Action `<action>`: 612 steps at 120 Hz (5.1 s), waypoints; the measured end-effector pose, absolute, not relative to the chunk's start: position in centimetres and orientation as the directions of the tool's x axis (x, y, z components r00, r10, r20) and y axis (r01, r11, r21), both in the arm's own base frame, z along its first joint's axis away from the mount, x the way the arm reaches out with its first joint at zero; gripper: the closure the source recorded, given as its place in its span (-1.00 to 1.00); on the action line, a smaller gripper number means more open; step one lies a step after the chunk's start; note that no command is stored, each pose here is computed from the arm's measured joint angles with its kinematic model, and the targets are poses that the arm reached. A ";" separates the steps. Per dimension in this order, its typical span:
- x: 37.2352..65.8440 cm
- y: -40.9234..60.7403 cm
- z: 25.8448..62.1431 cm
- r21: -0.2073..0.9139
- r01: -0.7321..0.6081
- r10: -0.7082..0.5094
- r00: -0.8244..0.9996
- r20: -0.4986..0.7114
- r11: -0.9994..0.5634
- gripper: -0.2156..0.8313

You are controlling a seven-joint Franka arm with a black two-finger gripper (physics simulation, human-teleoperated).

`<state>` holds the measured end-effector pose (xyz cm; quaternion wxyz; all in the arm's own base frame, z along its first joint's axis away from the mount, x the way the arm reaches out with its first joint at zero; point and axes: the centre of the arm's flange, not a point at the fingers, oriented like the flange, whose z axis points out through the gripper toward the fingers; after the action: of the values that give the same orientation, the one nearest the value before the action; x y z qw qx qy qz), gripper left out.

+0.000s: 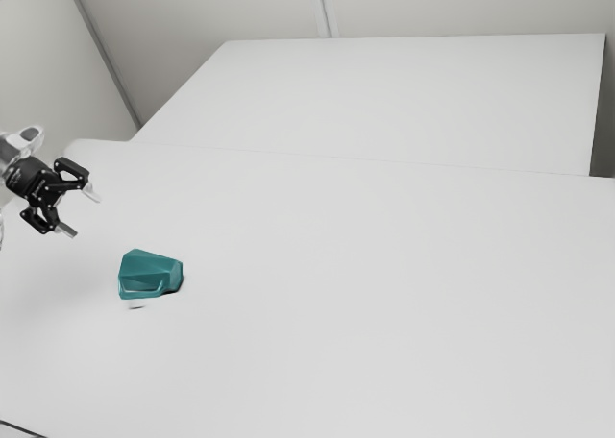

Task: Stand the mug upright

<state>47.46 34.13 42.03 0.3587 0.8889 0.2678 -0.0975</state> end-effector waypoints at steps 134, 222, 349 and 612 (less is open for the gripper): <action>49.2 34.7 29.3 0.827 0.261 0.198 0.963 -0.185 -0.498 -0.59; 52.0 30.8 26.3 0.862 0.100 0.090 0.994 -0.063 -0.497 -0.59; 55.6 26.2 30.7 0.861 -0.034 0.015 0.999 0.048 -0.508 0.87; 61.1 1.8 40.1 -0.028 -0.196 -0.195 0.980 -0.024 -0.980 0.91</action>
<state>61.13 1.84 40.06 -0.0152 0.9950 -0.0983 -0.0104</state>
